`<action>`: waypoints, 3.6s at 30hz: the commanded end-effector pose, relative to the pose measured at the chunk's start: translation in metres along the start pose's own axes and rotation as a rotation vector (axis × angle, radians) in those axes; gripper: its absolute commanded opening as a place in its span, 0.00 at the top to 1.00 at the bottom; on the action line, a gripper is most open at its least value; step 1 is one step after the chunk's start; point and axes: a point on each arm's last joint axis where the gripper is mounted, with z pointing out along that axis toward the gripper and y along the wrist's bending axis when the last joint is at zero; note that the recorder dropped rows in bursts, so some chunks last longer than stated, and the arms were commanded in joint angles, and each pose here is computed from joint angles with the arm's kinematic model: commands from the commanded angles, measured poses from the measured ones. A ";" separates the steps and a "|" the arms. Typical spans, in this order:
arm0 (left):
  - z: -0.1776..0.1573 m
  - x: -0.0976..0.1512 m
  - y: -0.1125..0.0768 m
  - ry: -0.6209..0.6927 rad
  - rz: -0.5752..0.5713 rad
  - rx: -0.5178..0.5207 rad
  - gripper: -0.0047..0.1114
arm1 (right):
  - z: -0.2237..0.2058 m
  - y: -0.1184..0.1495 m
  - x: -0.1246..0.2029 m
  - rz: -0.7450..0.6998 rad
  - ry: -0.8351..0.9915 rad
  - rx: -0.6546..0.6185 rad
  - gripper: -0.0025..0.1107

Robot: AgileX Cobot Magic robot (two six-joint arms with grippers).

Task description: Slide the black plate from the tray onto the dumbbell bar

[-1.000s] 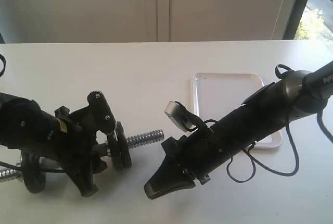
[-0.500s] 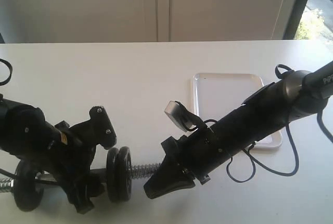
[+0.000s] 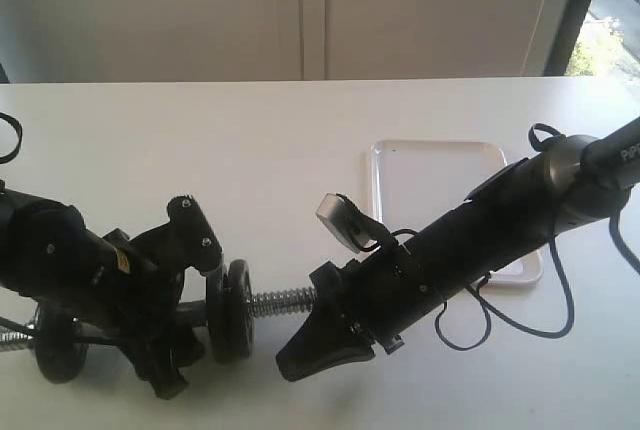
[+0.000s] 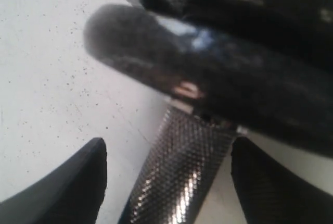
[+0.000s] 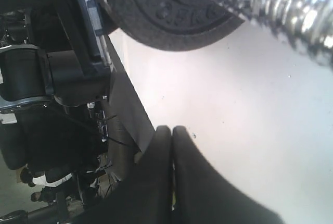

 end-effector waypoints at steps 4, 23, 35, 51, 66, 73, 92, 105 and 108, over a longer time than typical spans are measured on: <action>0.000 0.001 -0.002 0.005 -0.023 0.009 0.36 | -0.003 0.003 -0.002 -0.016 -0.006 -0.007 0.98; 0.000 0.000 -0.001 -0.003 -0.012 0.001 0.36 | -0.003 0.003 -0.002 -0.016 -0.006 -0.007 0.98; 0.000 0.000 -0.001 -0.002 -0.003 0.002 0.36 | -0.003 0.003 -0.002 -0.016 -0.006 -0.007 0.98; -0.012 -0.003 0.000 -0.031 0.008 -0.011 0.36 | -0.003 0.004 -0.002 -0.015 -0.008 -0.008 0.98; -0.012 -0.002 -0.001 -0.019 0.013 -0.002 0.36 | -0.003 0.004 -0.002 -0.015 -0.008 -0.008 0.98; -0.028 -0.006 0.000 -0.068 0.024 -0.029 0.36 | -0.003 0.004 -0.002 -0.014 -0.010 -0.009 0.98; -0.110 -0.006 -0.005 -0.243 0.023 -0.111 0.36 | -0.003 0.004 -0.002 -0.058 -0.016 -0.012 0.98; -0.208 0.017 -0.024 -0.567 0.015 -0.260 0.92 | -0.030 0.062 -0.002 -0.222 -0.119 -0.011 0.98; -0.221 0.027 -0.030 -0.589 -0.020 -0.252 0.96 | -0.047 0.091 0.003 -0.287 -0.198 0.072 0.98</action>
